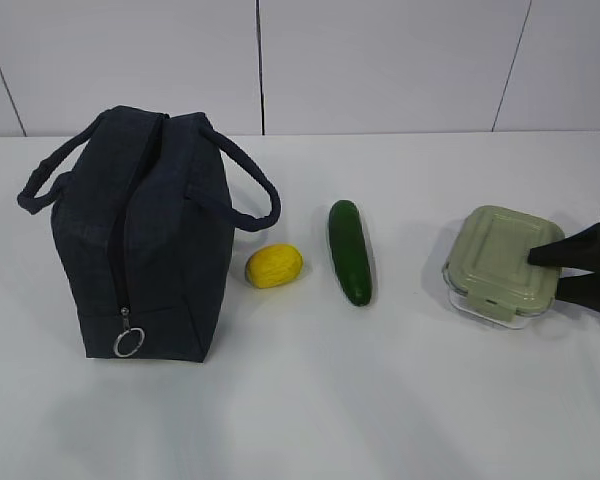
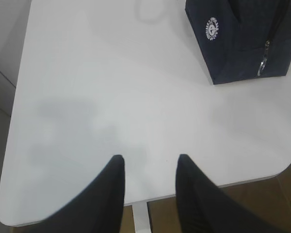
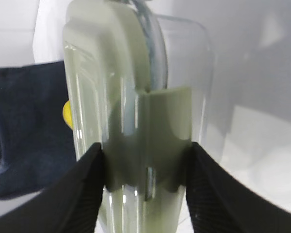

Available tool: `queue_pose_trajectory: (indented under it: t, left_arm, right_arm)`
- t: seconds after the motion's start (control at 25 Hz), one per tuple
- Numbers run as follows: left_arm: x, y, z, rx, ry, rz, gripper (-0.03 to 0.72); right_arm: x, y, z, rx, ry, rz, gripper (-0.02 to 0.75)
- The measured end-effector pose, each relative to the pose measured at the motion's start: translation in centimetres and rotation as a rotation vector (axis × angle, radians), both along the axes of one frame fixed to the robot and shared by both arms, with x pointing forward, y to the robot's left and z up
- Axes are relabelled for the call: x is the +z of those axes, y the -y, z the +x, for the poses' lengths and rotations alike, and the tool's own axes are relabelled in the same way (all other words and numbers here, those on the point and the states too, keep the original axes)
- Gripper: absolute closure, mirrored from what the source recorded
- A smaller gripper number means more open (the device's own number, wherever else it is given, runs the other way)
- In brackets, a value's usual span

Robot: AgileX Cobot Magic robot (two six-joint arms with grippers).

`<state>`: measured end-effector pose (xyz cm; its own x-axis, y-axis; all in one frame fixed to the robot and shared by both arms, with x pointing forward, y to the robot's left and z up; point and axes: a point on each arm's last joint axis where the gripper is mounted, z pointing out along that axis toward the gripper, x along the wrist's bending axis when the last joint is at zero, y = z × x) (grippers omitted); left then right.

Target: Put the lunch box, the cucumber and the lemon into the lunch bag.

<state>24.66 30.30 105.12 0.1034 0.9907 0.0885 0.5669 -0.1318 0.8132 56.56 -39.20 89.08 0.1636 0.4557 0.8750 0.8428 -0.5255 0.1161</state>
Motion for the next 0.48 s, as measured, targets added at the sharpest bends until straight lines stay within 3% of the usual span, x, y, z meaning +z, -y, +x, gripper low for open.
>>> queue_pose_trajectory:
  t: [0.2,0.48]
  left_arm:
    - [0.0,0.0,0.0,0.0,0.0,0.0,0.449]
    - [0.0,0.0,0.0,-0.003,0.0,-0.004,0.449]
  right_arm:
    - [1.0,-2.8,0.6,0.081,0.012,-0.001,0.365]
    - [2.7,-3.9,0.7,0.096,0.015,0.001,0.365]
